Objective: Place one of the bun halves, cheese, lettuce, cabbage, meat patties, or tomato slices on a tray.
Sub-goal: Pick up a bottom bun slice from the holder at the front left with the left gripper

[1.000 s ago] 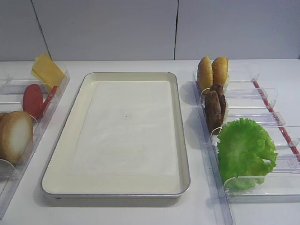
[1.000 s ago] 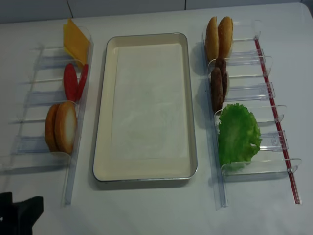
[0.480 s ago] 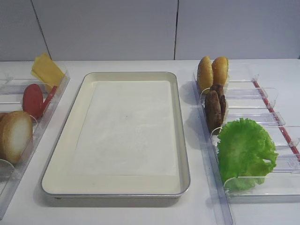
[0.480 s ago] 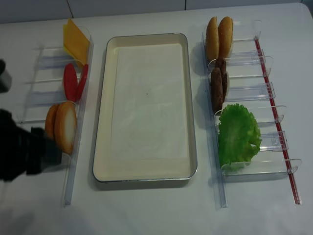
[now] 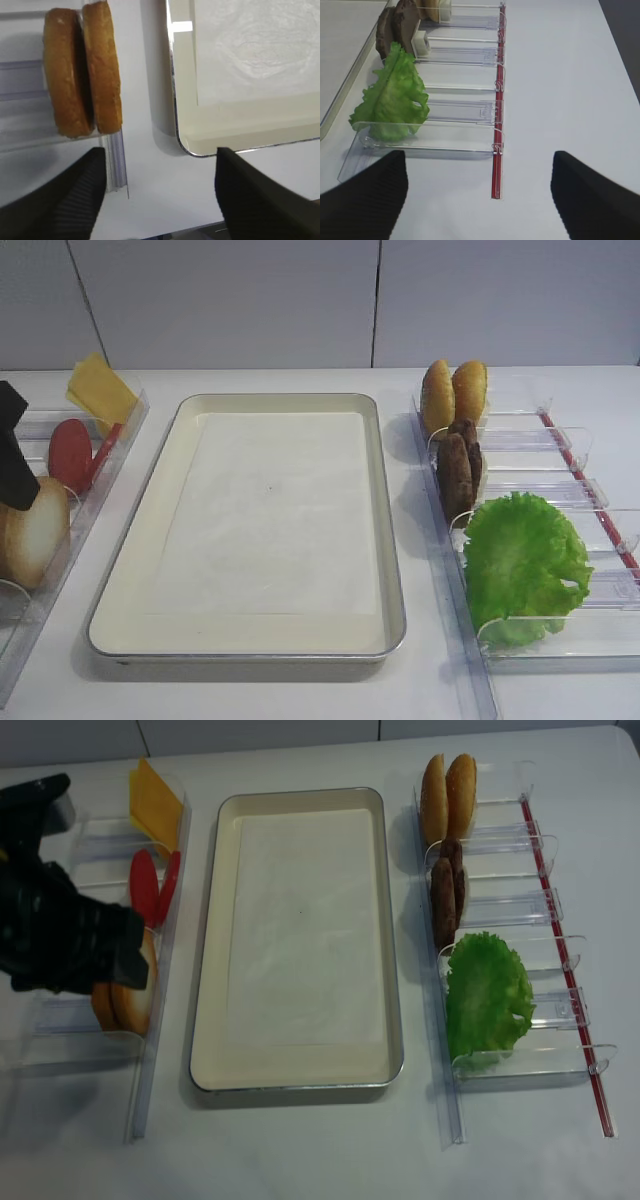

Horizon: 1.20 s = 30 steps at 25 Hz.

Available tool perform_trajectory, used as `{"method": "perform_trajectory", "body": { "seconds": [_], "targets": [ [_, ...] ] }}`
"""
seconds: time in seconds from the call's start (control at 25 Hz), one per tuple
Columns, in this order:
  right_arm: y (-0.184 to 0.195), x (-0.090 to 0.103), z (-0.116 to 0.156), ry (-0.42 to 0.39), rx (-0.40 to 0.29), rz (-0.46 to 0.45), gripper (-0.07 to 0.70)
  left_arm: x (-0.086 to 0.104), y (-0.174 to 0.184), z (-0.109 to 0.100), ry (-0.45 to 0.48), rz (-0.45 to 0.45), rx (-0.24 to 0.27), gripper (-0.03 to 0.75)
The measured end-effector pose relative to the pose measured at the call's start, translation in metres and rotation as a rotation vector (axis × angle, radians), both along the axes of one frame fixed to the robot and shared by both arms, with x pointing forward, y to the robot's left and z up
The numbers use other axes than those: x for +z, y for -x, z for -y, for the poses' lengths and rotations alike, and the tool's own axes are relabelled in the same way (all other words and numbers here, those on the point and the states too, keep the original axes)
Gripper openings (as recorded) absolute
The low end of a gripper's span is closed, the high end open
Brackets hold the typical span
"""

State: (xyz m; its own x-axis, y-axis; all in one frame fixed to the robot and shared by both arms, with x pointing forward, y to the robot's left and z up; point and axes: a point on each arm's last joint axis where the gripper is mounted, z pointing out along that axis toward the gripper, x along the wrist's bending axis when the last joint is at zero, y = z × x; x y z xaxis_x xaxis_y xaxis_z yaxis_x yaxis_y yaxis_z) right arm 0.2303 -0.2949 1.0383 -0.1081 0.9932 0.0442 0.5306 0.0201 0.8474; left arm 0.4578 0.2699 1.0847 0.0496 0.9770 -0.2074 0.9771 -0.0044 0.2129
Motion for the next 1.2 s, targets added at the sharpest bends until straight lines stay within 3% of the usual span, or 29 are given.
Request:
{"method": "perform_trajectory", "body": {
  "seconds": [0.44,1.2],
  "targets": [
    [0.000,0.000,0.000,0.000,0.000,0.000,0.581,-0.020,-0.032,0.000,-0.026,-0.072,-0.001,0.433],
    [0.000,0.000,0.000,0.000,0.000,0.000,0.581,-0.021,-0.039,0.000,-0.029,-0.021,-0.006,0.433]
  ]
}}
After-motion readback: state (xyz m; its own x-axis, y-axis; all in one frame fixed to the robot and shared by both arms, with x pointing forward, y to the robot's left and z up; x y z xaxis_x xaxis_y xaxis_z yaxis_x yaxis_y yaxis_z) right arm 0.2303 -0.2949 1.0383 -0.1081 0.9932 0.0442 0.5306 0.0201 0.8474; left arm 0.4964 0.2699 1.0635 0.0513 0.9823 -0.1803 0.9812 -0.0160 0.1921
